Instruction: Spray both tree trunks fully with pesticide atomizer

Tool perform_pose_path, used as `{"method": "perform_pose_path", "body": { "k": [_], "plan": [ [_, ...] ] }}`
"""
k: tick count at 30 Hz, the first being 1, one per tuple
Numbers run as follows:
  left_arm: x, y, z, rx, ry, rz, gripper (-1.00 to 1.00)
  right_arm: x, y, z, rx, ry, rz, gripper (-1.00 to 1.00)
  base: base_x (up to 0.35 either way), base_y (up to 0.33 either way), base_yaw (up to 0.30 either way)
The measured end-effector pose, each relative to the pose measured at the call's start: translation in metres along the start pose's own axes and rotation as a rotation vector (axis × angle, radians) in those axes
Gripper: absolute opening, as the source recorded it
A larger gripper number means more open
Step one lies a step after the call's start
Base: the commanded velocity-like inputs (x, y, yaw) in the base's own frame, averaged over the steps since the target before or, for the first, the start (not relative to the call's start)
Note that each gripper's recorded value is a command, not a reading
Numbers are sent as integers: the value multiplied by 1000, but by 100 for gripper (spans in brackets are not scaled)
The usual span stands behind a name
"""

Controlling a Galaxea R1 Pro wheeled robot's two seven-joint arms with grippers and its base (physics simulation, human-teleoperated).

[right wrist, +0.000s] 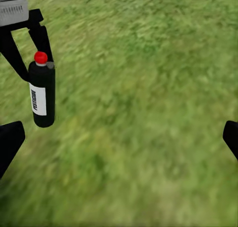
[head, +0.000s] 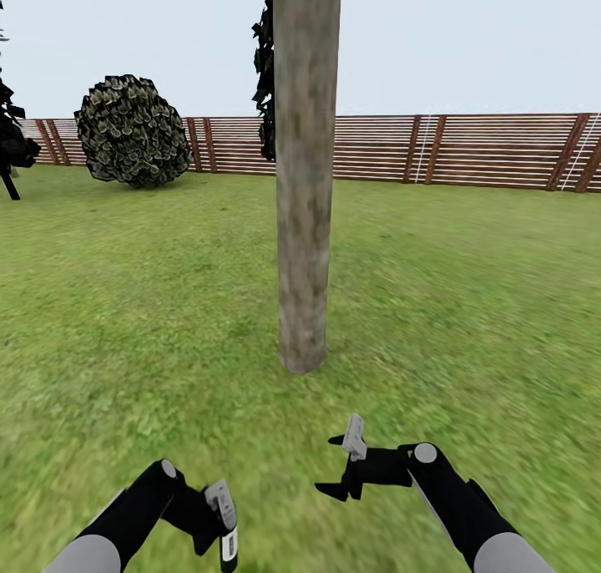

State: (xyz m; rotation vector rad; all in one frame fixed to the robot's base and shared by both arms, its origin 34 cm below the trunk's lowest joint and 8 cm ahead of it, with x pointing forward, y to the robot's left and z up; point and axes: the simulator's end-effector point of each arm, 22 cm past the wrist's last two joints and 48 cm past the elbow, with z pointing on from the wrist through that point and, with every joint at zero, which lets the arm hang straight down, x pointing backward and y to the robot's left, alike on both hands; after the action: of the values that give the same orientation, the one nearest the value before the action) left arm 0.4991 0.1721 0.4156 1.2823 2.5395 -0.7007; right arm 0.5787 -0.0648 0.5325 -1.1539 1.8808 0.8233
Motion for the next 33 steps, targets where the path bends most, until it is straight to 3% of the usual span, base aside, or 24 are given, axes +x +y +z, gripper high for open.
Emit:
{"method": "perform_pose_path", "body": {
  "k": [3,4,8,14,19,33],
  "plan": [
    [0,-7,1,31,5,6,-100,0,1,0,-2,0,0,100,0,0,0],
    [0,-9,1,37,6,9,-100,0,1,0,-2,0,0,-100,0,0,0],
    [3,-11,3,36,36,37,-100,0,1,0,-3,1,-1,-100,0,0,0],
    [-1,-14,5,41,31,49,-100,7,1,0,-5,30,-21,-100,0,0,0],
    [-31,-33,15,57,20,127,-100,13,1,0,-6,59,-40,-100,0,0,0],
    [-71,-53,26,74,2,193,-100,14,18,11,-52,81,-70,-100,0,0,0]
  ]
}}
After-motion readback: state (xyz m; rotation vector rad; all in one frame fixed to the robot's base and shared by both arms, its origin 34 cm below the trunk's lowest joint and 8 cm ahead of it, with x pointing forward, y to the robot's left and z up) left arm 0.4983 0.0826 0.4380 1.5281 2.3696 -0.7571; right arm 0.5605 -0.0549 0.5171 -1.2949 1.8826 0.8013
